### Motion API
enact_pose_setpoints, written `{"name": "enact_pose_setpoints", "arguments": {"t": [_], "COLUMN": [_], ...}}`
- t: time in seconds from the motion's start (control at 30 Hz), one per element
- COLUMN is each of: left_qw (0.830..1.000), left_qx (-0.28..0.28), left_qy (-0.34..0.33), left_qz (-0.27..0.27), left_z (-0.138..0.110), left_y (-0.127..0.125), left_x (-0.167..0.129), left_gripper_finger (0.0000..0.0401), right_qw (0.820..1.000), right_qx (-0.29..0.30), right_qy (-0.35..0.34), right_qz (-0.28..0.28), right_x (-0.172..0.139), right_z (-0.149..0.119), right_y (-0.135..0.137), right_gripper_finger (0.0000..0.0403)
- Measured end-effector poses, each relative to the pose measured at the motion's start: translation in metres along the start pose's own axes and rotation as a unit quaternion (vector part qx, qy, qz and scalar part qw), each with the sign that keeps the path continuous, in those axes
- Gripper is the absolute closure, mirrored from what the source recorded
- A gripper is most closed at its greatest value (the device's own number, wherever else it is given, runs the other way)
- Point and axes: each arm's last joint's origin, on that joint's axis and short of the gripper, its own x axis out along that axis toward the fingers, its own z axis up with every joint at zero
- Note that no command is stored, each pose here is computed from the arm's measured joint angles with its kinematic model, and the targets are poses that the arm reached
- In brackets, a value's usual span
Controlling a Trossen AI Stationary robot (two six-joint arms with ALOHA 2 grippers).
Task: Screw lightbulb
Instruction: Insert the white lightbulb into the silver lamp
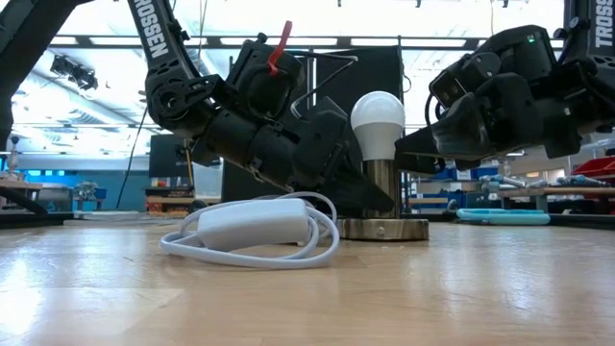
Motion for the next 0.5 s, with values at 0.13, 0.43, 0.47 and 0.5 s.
{"name": "enact_pose_setpoints", "arguments": {"t": [0.13,0.43,0.47,0.5], "left_qw": [1.000,1.000,1.000,1.000], "left_qx": [0.000,0.000,0.000,0.000], "left_qy": [0.000,0.000,0.000,0.000], "left_qz": [0.000,-0.001,-0.001,-0.001], "left_z": [0.0000,0.0000,0.0000,0.0000], "left_y": [-0.0001,-0.0001,-0.0001,-0.0001], "left_x": [0.0000,0.0000,0.0000,0.0000], "left_gripper_finger": [0.0183,0.0183,0.0183,0.0183], "right_qw": [1.000,1.000,1.000,1.000], "right_qx": [0.000,0.001,0.001,0.001], "right_qy": [0.000,-0.001,-0.001,-0.001], "right_qz": [0.000,-0.005,-0.006,-0.006], "right_x": [0.0000,0.0001,0.0001,0.0001], "right_z": [0.0000,0.0001,0.0001,0.0001], "right_y": [0.0000,-0.0003,-0.0003,-0.0003], "right_gripper_finger": [0.0096,0.0096,0.0096,0.0096]}}
